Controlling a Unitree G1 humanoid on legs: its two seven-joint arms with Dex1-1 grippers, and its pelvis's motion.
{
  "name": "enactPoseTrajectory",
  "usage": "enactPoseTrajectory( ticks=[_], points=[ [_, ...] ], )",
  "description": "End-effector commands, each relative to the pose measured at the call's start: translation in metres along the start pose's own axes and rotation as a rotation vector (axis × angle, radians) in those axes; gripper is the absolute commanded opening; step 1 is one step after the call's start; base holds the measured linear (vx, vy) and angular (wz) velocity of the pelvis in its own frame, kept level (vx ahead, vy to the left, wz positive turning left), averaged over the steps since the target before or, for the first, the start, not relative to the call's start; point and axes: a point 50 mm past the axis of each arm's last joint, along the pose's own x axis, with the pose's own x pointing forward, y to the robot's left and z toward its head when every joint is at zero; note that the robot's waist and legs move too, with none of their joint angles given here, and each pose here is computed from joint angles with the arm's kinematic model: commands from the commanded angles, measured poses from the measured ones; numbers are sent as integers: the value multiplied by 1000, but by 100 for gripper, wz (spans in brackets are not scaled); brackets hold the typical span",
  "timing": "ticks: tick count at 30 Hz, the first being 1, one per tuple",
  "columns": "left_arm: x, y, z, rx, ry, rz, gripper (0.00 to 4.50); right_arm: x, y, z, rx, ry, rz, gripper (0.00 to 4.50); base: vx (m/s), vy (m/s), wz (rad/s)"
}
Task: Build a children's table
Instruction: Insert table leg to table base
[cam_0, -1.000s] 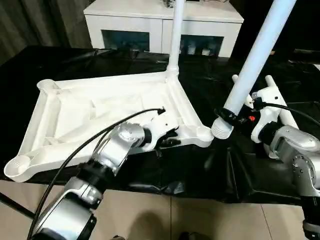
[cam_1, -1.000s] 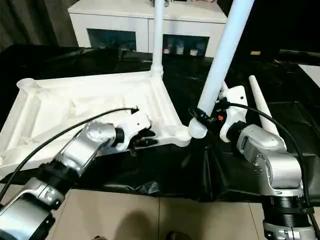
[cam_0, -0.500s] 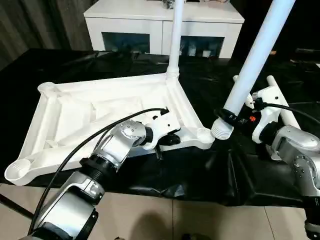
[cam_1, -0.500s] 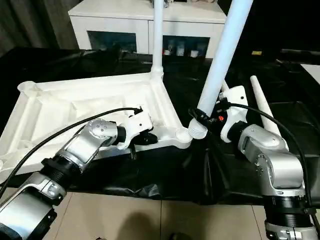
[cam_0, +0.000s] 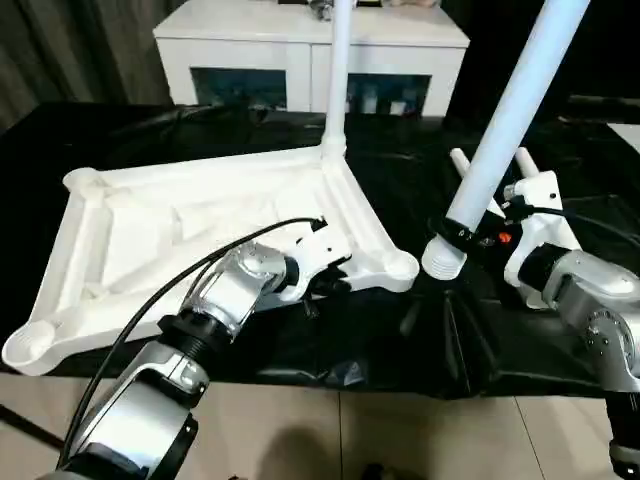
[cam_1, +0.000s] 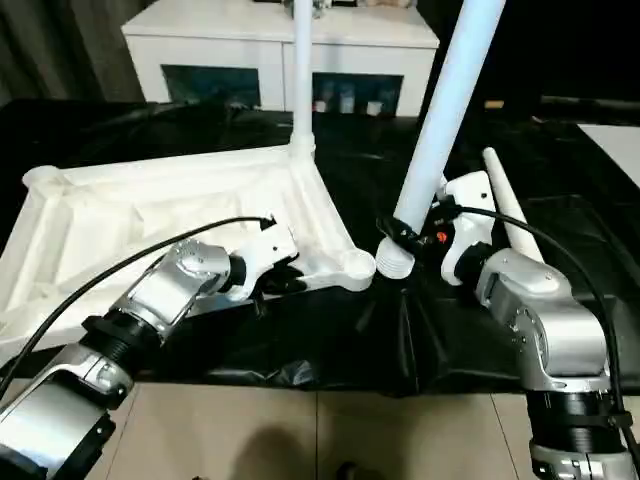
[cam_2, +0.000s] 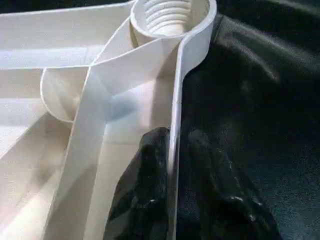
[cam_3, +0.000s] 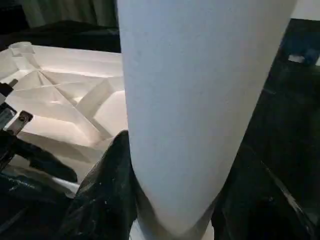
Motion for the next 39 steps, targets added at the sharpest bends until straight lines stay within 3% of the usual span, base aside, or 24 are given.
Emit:
enactPoseTrajectory(
  ticks=[1,3,9,26,36,39],
  points=[
    [0,5,4,24,6,29,142,-1,-2,10,-24,-33,-2,184,0,0,0],
    [1,5,1,43,27,24,168,-1,-2,9,-24,-33,0,184,0,0,0],
    [3,5,-4,38,50,25,182,-2,-1,10,-22,-36,1,184,0,0,0],
    [-17,11,-15,-51,15,11,20,-3,1,7,-11,-34,23,184,0,0,0],
    [-19,7,-21,-51,31,2,0,0,5,6,-6,-33,48,184,0,0,0],
    [-24,0,-26,-40,18,-18,0,3,10,4,38,-28,110,184,0,0,0]
  ],
)
